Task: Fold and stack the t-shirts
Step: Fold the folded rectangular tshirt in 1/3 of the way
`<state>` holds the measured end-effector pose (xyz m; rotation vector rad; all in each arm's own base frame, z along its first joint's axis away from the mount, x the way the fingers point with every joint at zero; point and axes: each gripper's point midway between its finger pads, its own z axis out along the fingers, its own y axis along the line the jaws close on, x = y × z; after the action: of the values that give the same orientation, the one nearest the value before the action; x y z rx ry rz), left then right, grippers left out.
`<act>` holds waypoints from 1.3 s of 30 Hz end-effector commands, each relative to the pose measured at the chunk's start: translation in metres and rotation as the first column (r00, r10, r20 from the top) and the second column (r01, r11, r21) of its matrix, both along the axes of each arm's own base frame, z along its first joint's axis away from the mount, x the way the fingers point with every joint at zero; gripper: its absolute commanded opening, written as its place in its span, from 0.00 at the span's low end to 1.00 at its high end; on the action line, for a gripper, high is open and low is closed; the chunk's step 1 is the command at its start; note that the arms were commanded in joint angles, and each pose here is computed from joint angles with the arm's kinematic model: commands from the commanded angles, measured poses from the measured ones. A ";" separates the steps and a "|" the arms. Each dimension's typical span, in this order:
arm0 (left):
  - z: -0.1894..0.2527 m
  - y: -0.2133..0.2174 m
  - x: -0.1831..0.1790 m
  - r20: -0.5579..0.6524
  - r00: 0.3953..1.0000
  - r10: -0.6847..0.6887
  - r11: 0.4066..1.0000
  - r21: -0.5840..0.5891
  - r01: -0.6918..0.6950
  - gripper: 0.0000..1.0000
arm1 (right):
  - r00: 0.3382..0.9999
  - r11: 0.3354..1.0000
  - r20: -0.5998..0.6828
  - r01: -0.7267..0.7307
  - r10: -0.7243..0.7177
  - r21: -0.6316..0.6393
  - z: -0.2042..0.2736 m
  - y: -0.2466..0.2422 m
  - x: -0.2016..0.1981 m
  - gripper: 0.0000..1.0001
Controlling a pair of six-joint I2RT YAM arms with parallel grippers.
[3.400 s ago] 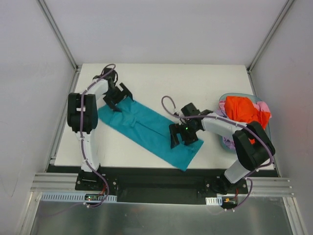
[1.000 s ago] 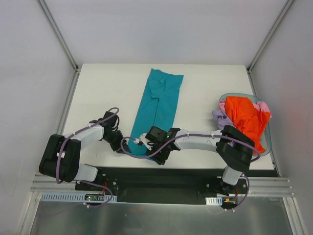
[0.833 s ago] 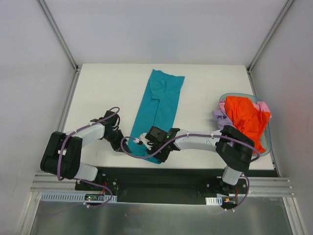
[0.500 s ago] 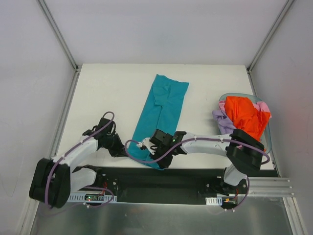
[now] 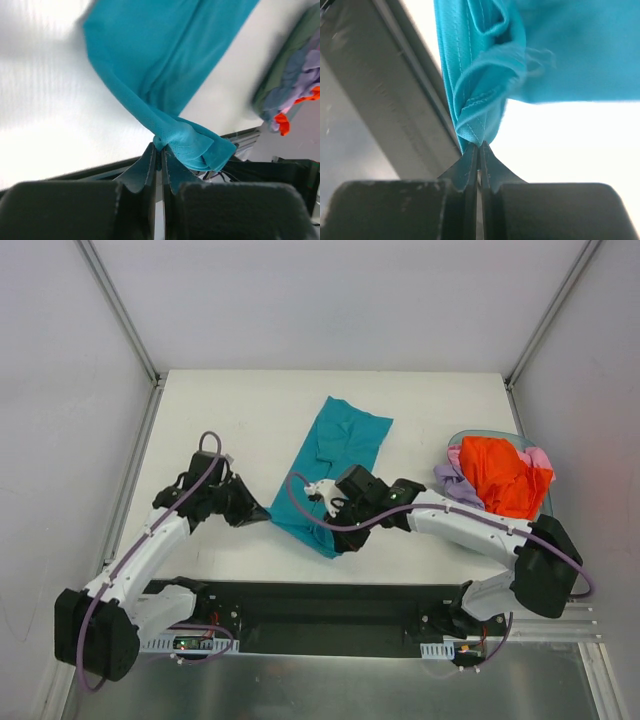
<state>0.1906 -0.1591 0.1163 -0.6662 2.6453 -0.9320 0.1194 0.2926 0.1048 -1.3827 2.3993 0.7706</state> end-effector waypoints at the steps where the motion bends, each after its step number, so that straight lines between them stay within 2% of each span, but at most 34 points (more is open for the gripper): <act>1: 0.042 -0.014 0.058 0.187 0.981 -0.039 0.999 0.005 0.039 0.00 | 0.994 0.996 0.077 0.084 -0.082 -0.027 0.018 -0.016 0.038 0.01; 2: 0.037 -0.018 0.068 0.169 0.984 -0.047 0.999 0.006 0.047 0.00 | 0.988 0.992 0.098 0.120 -0.117 -0.032 0.022 -0.020 0.053 0.01; 4: 0.058 -0.030 0.092 0.236 0.969 -0.067 0.997 -0.024 0.075 0.00 | 0.982 0.988 0.122 0.151 -0.146 -0.030 0.026 -0.023 0.068 0.01; 5: 0.050 -0.033 0.103 0.211 0.975 -0.071 0.997 -0.016 0.076 0.00 | 0.978 0.985 0.129 0.170 -0.166 -0.016 0.031 -0.023 0.079 0.01; 7: 0.067 -0.040 0.127 0.262 0.962 -0.080 0.996 -0.013 0.087 0.00 | 0.972 0.982 0.148 0.188 -0.184 -0.014 0.033 -0.025 0.091 0.01; 8: 0.057 -0.042 0.137 0.237 0.968 -0.085 0.996 0.001 0.087 0.00 | 0.967 0.976 0.150 0.214 -0.208 -0.026 0.030 -0.030 0.102 0.01; 10: 0.069 -0.046 0.159 0.271 0.959 -0.088 0.996 0.006 0.090 0.00 | 0.960 0.972 0.157 0.235 -0.230 -0.014 0.035 -0.030 0.117 0.01; 11: 0.058 -0.049 0.167 0.243 0.966 -0.092 0.996 0.012 0.092 0.00 | 0.960 0.968 0.138 0.249 -0.244 -0.020 0.029 -0.032 0.126 0.01; 15: 0.060 -0.060 0.201 0.256 0.961 -0.103 0.994 0.008 0.105 0.00 | 0.959 0.967 0.142 0.254 -0.247 -0.032 0.025 -0.035 0.154 0.01; 23: 0.026 -0.063 0.249 0.223 0.971 -0.088 0.995 0.063 0.076 0.00 | 0.948 0.954 0.122 0.300 -0.295 -0.021 0.006 -0.044 0.215 0.01; 33: -0.003 -0.050 0.297 0.209 0.977 -0.031 0.994 0.106 0.009 0.00 | 0.941 0.947 0.108 0.323 -0.321 0.005 -0.023 -0.047 0.268 0.03; 36: -0.011 -0.049 0.302 0.193 0.981 -0.034 0.995 0.103 0.014 0.17 | 0.926 0.930 0.105 0.367 -0.363 -0.018 -0.032 -0.053 0.281 0.17; 37: -0.014 -0.047 0.303 0.187 0.982 -0.033 0.995 0.103 0.014 0.39 | 0.919 0.923 0.110 0.383 -0.378 -0.032 -0.034 -0.056 0.285 0.23; 38: -0.013 -0.048 0.303 0.189 0.981 -0.039 0.995 0.099 0.020 0.54 | 0.911 0.914 0.111 0.404 -0.398 -0.034 -0.033 -0.057 0.288 0.33; 39: -0.009 -0.049 0.303 0.197 0.979 -0.045 0.995 0.093 0.027 0.65 | 0.908 0.911 0.111 0.410 -0.404 -0.034 -0.028 -0.058 0.289 0.49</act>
<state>0.4761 -0.2142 0.0894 -0.5165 2.5718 -0.8416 0.3910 0.2369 0.0574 -0.9054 2.5444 0.5359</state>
